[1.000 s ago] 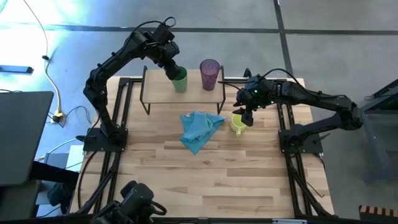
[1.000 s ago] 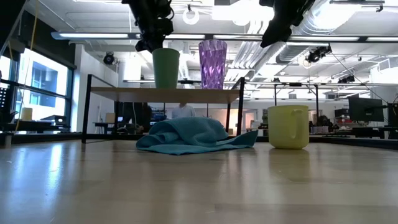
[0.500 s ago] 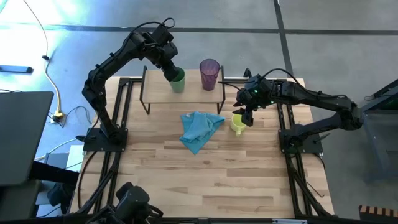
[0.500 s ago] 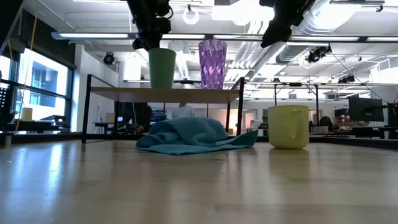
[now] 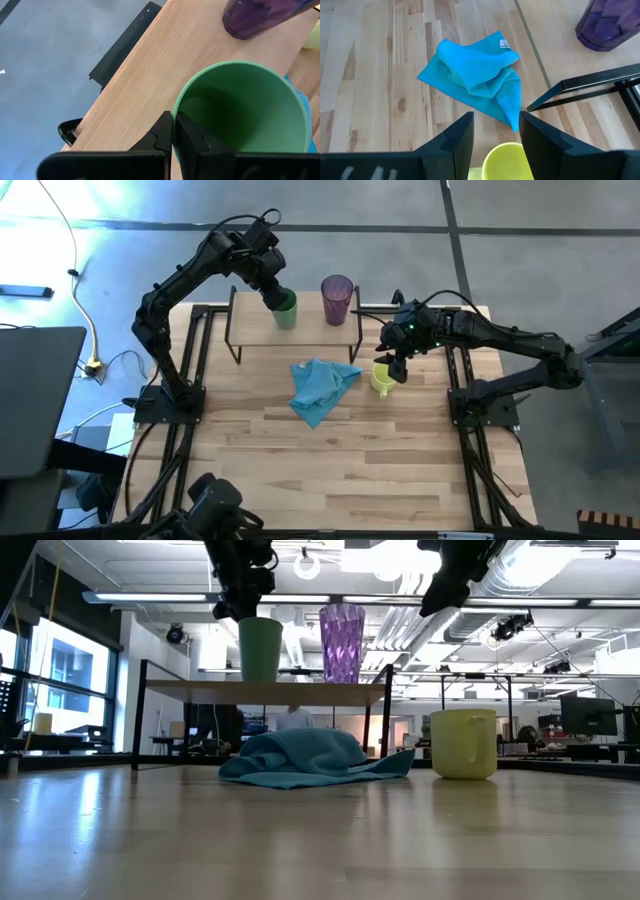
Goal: Stack small to large cups/mugs on shelf
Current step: Put the green cup on the shelf
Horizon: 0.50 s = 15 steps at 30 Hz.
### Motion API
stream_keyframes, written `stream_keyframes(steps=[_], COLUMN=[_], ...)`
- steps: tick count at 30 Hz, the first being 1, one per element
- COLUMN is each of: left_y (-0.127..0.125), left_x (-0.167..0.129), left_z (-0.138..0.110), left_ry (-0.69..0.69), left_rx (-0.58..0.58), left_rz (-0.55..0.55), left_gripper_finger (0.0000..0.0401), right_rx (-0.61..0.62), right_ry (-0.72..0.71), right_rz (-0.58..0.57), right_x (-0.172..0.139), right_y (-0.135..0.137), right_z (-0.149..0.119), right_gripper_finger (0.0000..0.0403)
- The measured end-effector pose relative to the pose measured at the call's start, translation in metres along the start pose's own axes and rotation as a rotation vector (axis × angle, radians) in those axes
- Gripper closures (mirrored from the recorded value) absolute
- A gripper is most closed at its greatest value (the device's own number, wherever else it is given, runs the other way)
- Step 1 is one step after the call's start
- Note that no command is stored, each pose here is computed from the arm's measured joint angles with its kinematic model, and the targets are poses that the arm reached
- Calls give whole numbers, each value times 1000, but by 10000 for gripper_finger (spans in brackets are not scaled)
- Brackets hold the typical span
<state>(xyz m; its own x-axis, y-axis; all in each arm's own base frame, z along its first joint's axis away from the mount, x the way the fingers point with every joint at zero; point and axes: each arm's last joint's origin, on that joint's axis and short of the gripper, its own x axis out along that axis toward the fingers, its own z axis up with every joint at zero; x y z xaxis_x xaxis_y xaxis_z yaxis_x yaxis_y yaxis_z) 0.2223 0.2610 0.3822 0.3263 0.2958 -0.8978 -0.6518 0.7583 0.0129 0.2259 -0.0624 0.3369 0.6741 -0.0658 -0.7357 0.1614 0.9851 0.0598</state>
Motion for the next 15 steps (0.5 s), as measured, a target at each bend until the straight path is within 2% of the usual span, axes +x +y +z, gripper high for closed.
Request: stream_keyframes(steps=[15], left_y=[0], left_x=[0], left_z=[2], left_ry=[-23], left_rx=[2], left_rz=[-9], left_gripper_finger=[401], right_rx=[-2], right_ry=[-1], right_rz=[0], right_x=[0], right_y=[0], right_z=[0], right_gripper_finger=[253])
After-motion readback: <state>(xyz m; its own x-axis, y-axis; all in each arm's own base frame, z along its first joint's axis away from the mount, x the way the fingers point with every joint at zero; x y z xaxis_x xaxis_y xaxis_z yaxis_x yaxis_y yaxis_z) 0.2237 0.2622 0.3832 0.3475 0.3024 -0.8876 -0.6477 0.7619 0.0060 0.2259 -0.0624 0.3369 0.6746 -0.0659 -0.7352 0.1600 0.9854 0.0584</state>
